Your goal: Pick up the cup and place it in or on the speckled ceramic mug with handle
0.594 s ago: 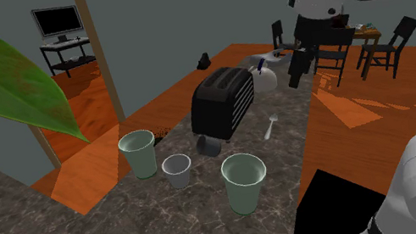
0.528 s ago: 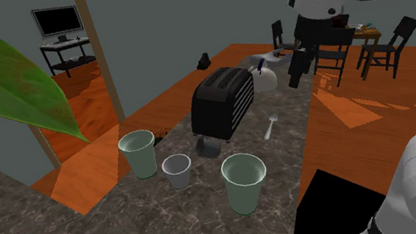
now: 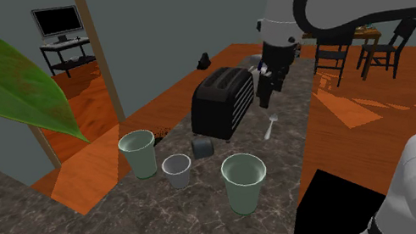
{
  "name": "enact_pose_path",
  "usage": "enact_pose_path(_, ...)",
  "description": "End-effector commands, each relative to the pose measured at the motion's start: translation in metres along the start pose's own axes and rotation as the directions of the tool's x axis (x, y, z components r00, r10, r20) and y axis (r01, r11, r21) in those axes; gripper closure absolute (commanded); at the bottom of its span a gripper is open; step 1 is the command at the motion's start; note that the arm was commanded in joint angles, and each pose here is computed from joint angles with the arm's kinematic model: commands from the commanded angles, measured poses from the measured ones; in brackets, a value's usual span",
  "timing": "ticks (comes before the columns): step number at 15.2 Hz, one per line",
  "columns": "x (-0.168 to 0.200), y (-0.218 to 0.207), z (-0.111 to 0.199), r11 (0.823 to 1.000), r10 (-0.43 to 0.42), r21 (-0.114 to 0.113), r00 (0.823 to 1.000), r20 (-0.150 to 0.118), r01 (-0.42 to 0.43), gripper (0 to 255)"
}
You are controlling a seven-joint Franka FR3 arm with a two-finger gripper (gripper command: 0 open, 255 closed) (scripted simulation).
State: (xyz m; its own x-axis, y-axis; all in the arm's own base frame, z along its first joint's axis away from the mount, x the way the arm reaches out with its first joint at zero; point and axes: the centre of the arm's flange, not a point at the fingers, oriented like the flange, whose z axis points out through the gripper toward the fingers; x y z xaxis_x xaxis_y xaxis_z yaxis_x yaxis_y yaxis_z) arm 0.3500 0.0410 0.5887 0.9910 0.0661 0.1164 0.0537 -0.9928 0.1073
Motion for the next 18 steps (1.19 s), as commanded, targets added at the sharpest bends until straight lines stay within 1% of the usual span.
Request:
enact_pose_path(1, 0.018, -0.022, 0.012, 1.0, 0.001, -0.007, 1.0, 0.001, -0.001, 0)
enact_pose_path(18, 0.142, -0.181, 0.128, 0.997, 0.002, -0.075, 1.0, 0.015, -0.001, 0)
